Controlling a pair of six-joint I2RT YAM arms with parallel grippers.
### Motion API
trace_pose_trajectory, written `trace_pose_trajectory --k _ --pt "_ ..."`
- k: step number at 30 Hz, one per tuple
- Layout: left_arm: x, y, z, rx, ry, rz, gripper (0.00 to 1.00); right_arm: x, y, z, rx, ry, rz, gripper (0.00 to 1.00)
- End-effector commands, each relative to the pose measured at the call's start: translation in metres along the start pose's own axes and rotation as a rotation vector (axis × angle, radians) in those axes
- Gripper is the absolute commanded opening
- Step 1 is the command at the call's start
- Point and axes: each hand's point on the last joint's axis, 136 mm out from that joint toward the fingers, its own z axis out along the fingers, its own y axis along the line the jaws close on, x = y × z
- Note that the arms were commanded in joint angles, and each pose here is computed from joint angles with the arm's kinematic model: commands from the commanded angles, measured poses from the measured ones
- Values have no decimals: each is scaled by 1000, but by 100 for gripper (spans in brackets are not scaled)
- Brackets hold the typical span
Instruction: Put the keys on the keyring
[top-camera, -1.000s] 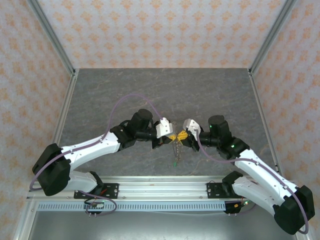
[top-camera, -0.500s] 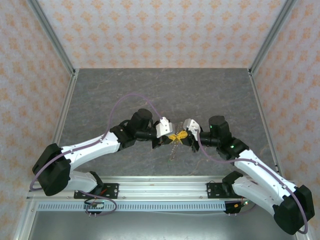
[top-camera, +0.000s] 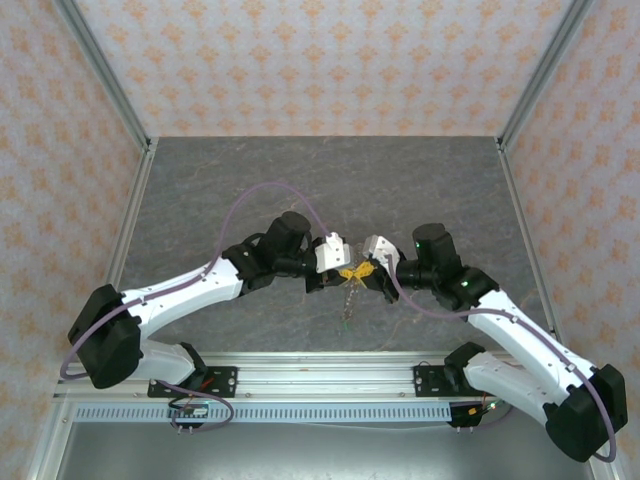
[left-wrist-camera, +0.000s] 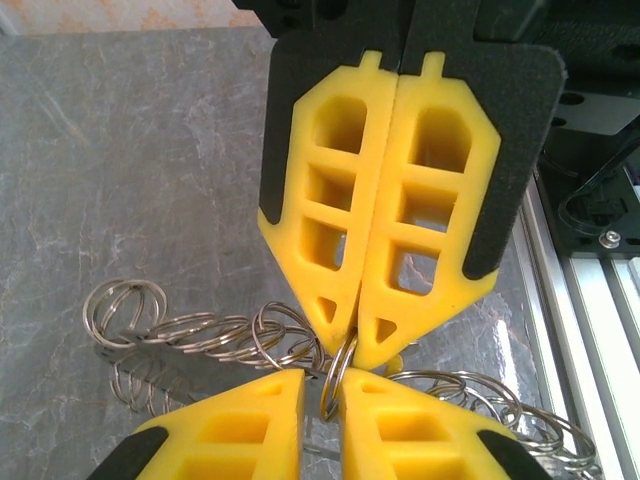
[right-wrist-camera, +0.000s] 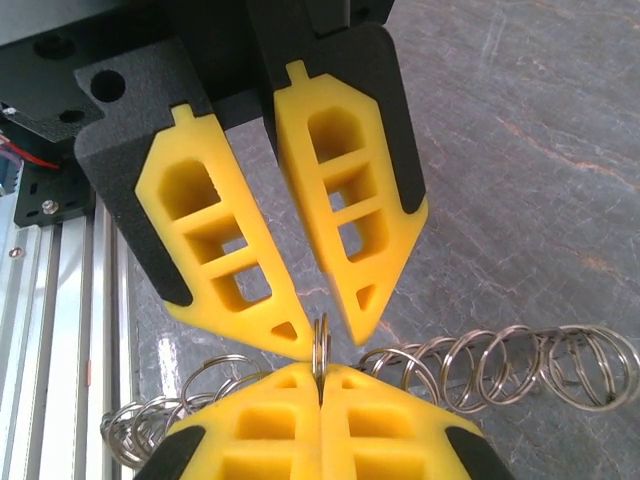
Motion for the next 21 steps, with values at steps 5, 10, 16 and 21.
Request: trace_pose_trajectory --k 5,10,16,21 --pt "-1 -1 1 5 22 19 0 -30 7 -4 -30 -56 -83 0" --pt "-3 -2 -1 5 5 17 0 -29 4 -8 10 -58 -96 6" --pt "-18 0 -11 -14 -114 -7 0 12 -3 0 64 27 -73 15" --pt "-28 -2 -15 15 -173 -16 0 16 -3 7 59 -28 -24 16"
